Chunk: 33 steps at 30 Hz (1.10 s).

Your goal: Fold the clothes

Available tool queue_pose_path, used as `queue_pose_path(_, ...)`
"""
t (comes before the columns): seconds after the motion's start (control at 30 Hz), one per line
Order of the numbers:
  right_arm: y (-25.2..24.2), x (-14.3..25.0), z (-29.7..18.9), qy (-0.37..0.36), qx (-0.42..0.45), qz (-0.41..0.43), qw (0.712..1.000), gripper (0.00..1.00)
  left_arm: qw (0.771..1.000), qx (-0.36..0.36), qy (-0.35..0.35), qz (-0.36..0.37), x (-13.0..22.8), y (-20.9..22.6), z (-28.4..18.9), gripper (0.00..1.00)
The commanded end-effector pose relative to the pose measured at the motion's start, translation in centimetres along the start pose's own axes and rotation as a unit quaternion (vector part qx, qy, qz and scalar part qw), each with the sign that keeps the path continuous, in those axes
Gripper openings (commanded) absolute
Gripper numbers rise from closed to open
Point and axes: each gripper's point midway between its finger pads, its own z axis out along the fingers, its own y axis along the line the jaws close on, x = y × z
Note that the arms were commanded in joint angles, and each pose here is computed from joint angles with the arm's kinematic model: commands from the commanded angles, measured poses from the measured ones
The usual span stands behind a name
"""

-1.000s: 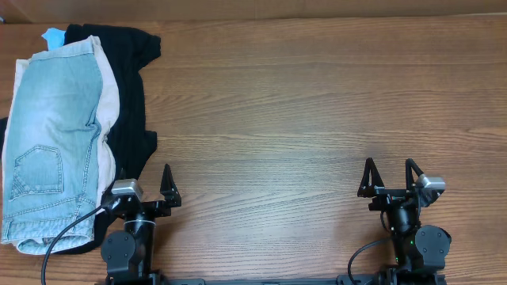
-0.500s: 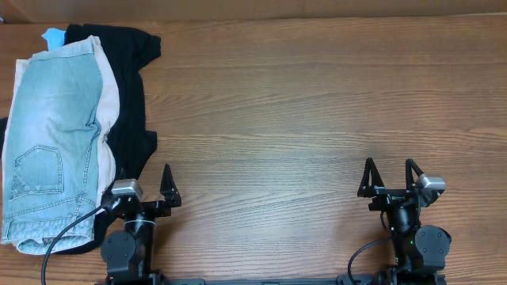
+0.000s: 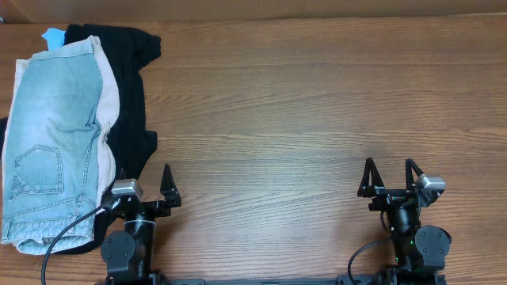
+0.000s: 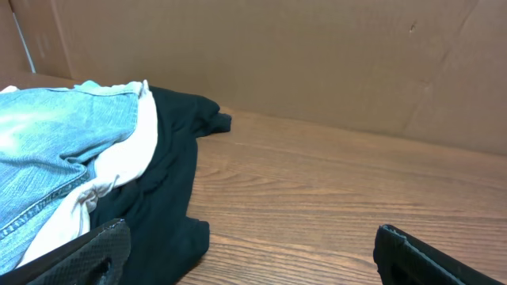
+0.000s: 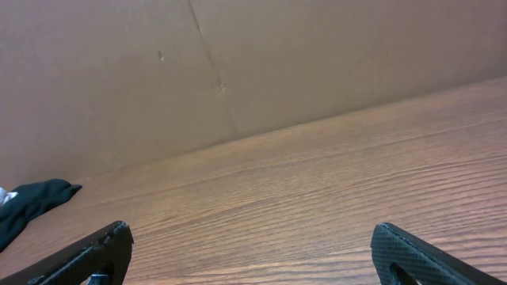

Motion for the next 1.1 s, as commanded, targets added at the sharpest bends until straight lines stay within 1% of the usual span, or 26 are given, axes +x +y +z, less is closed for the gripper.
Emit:
queue_pose_path(0.0, 0.15, 0.19, 0.0, -0.001, -0.005, 0.001, 1.0, 1.0, 1.0, -0.006, -0.004, -0.003, -0.01, 0.28, -0.02, 1.0)
queue_pose_path(1.07, 0.15, 0.18, 0.0, -0.002, -0.005, 0.001, 1.0, 1.0, 1.0, -0.013, -0.004, 0.002, -0.04, 0.52, -0.03, 1.0)
